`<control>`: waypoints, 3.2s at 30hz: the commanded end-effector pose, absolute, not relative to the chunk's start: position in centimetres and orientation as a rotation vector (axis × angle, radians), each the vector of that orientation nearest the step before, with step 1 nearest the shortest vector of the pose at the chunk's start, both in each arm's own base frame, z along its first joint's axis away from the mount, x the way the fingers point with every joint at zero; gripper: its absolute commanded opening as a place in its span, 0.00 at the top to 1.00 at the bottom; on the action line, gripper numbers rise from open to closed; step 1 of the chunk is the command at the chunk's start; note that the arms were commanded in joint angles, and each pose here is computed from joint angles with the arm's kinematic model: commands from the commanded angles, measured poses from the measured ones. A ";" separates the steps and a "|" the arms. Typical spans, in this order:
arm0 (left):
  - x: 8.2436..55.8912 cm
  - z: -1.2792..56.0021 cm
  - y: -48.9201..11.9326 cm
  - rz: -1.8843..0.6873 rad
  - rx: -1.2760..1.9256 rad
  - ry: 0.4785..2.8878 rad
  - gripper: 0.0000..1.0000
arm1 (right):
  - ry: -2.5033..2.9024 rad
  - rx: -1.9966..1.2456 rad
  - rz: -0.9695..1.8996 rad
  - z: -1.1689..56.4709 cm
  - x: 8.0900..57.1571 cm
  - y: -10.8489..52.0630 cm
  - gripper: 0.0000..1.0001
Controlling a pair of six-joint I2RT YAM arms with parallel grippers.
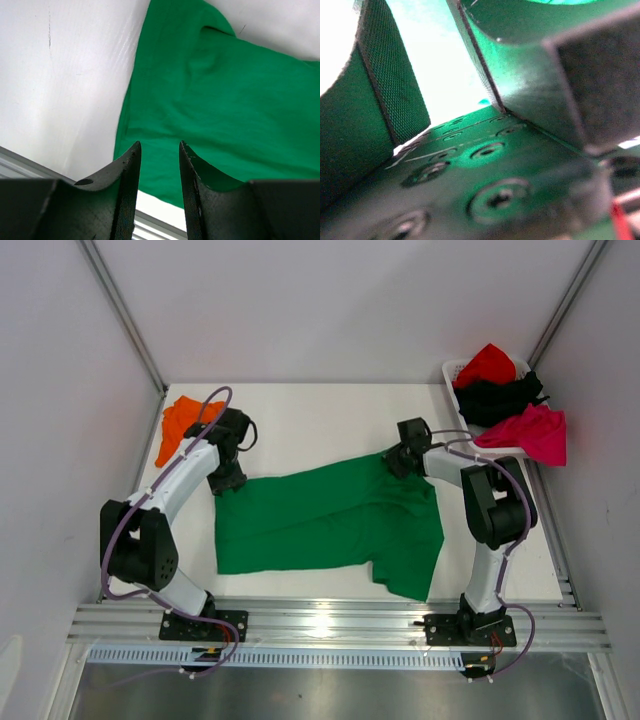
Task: Fold and stack the t-shirts
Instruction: Fold the tshirt
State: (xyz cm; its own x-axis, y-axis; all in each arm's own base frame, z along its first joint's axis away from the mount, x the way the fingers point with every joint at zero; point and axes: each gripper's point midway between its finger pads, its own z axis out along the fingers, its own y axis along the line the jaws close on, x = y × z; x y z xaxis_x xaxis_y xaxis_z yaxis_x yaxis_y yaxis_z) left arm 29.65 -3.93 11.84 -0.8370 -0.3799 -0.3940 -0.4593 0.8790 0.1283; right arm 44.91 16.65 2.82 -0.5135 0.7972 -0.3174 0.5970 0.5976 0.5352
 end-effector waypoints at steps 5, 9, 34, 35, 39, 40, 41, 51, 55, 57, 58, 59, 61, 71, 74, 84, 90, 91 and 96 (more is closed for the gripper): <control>30.2 13.1 -4.5 0.246 -0.597 2.647 0.60 | 2.364 1.169 0.288 -0.8 43.4 12.5 0.60; 30.7 12.4 -5.9 0.158 -0.585 2.679 0.61 | 2.316 1.096 0.331 1.3 43.3 12.9 0.60; 30.0 12.6 -8.1 -0.055 -0.593 2.658 0.60 | 2.000 0.549 0.348 17.4 41.2 15.3 0.57; 30.0 12.8 -8.6 -0.110 -0.624 2.634 0.60 | 1.999 0.517 0.318 17.2 40.6 15.1 0.57; 28.8 12.4 -9.6 -0.235 -0.666 2.590 0.60 | 2.037 0.393 0.309 17.1 37.5 15.9 0.57; 28.9 12.6 -9.7 -0.240 -0.665 2.581 0.60 | 2.042 0.391 0.326 17.5 36.6 15.8 0.57; 28.9 12.8 -9.7 -0.240 -0.661 2.579 0.60 | 2.070 0.402 0.354 16.6 35.5 16.1 0.57; 29.1 11.6 -9.8 -0.194 -0.625 2.634 0.60 | 2.214 0.685 0.497 13.3 26.8 14.2 0.56; 29.3 11.5 -10.1 -0.205 -0.617 2.637 0.60 | 2.265 0.884 0.521 10.9 23.0 12.8 0.56; 29.3 11.4 -10.1 -0.205 -0.617 2.641 0.60 | 2.228 0.970 0.577 11.0 21.9 12.5 0.56; 29.3 11.3 -10.1 -0.203 -0.615 2.644 0.60 | 2.227 1.058 0.564 10.0 21.0 12.0 0.56; 29.2 11.3 -10.1 -0.203 -0.613 2.644 0.60 | 2.219 1.095 0.560 9.8 20.5 11.7 0.55; 29.2 11.1 -10.1 -0.199 -0.610 2.649 0.60 | 2.209 1.177 0.507 9.4 19.2 10.4 0.55; 29.2 10.9 -10.4 -0.211 -0.602 2.657 0.60 | 2.261 1.401 0.386 7.0 13.9 7.8 0.55; 29.1 10.9 -10.3 -0.207 -0.602 2.655 0.60 | 2.285 1.449 0.341 6.2 12.9 7.4 0.56; 28.8 11.6 -10.4 -0.240 -0.606 2.633 0.60 | 2.397 1.474 0.233 5.1 11.9 8.3 0.58; 28.5 11.6 -10.3 -0.240 -0.612 2.627 0.60 | 2.485 1.414 0.168 3.7 10.4 8.9 0.58; 28.5 11.7 -10.3 -0.243 -0.613 2.623 0.60 | 2.502 1.396 0.160 3.5 10.1 9.2 0.58; 28.5 11.8 -10.3 -0.248 -0.612 2.622 0.60 | 2.572 1.357 0.128 2.5 8.6 10.2 0.58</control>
State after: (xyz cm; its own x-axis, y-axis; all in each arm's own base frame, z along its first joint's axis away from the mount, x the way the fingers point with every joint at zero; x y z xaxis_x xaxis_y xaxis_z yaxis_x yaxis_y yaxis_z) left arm 28.26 -9.73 10.83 -0.8205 -0.4525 -0.3492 -0.3958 0.8906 -0.2241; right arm 9.70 9.96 3.29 -0.5526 0.8134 -0.1815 0.7839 0.5813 0.2182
